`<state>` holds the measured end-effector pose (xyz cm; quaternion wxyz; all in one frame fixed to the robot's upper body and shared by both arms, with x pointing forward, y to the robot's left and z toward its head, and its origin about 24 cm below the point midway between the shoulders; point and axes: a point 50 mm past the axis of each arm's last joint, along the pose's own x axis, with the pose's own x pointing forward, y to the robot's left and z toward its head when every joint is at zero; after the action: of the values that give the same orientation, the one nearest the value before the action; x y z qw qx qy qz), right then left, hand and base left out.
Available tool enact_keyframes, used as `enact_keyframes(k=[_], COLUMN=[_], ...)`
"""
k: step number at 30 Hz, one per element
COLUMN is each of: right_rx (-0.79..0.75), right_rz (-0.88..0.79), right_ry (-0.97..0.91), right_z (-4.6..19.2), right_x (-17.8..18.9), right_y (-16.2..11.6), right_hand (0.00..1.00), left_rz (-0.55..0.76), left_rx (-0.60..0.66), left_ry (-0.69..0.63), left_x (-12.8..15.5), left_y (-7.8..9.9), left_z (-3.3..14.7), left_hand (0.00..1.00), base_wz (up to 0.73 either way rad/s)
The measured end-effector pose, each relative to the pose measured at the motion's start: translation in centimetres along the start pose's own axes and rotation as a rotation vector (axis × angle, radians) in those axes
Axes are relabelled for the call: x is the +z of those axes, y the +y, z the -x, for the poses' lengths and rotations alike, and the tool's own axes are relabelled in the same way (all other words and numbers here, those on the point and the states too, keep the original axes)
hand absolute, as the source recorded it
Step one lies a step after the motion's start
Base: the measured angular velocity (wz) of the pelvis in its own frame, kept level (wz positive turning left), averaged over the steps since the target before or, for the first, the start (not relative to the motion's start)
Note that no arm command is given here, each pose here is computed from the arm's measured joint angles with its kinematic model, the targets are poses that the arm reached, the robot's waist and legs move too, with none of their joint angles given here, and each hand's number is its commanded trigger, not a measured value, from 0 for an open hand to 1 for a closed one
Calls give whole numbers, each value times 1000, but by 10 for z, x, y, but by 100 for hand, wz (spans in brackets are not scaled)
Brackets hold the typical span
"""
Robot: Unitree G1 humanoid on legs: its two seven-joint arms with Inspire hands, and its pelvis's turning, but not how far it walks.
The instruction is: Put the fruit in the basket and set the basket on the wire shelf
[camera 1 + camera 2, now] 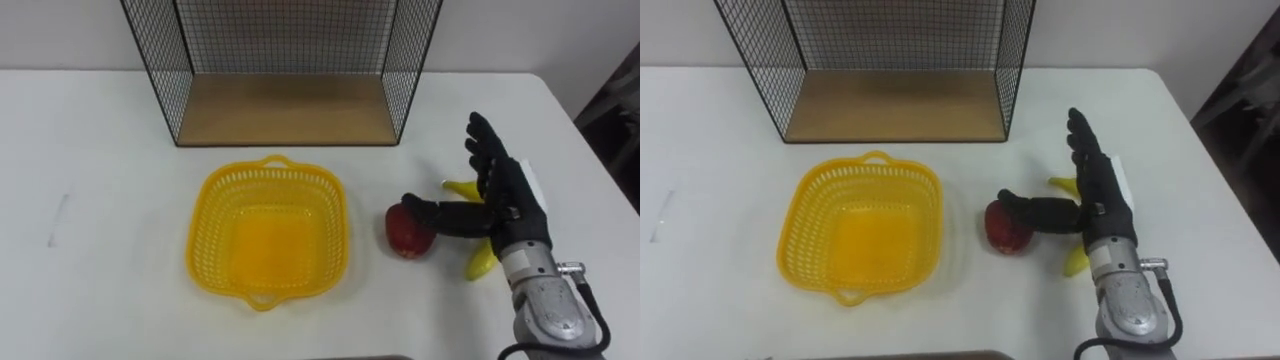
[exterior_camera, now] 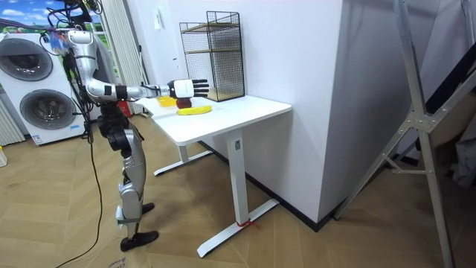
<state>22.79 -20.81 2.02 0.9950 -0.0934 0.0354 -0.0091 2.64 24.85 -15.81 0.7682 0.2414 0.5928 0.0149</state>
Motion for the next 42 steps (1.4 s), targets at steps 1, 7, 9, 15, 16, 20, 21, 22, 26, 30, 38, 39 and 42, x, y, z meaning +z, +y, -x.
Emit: enact_keyframes(k=[1, 7, 9, 15, 16, 20, 21, 22, 26, 30, 38, 39, 42], right_rx=[8, 88, 105, 135, 139, 180, 186, 186, 186, 193, 219, 221, 223], right_rz=[1, 0, 8, 21, 27, 58, 67, 69, 77, 121, 200, 213, 234], right_ry=[2, -13, -14, 35, 44, 100, 105, 107, 116, 122, 132, 132, 134], right_z=[0, -6, -6, -4, -3, -1, 0, 0, 0, 0, 0, 0, 1], right_x=[0, 5, 5, -6, -8, -21, -22, -23, -25, -29, -32, -32, -32], right_y=[0, 11, 12, 14, 14, 21, 21, 21, 21, 21, 21, 21, 21], right_hand=[0, 0, 0, 0, 0, 0, 0, 0, 0, 0, 0, 0, 0], left_rz=[-4, -30, -29, -30, -31, -31, -31, -31, -32, -32, -75, -81, -92], left_rx=[-2, -31, -39, -42, -42, -42, -42, -42, -43, -49, -76, -84, -98], left_ry=[0, -12, -13, -12, -12, -10, -9, -9, -10, -9, 4, 7, 14], left_x=[0, 4, 4, 3, 3, 2, 2, 2, 2, 2, -2, -2, -3], left_y=[0, -2, -2, -2, -2, -2, -2, -2, -3, -3, -5, -5, -6], left_z=[0, -1, -1, -1, -1, 0, 0, 0, 0, 0, 0, 0, 0], left_hand=[0, 0, 0, 0, 0, 0, 0, 0, 0, 0, 0, 0, 0], base_wz=[0, 0, 0, 0, 0, 0, 0, 0, 0, 0, 3, 6, 8])
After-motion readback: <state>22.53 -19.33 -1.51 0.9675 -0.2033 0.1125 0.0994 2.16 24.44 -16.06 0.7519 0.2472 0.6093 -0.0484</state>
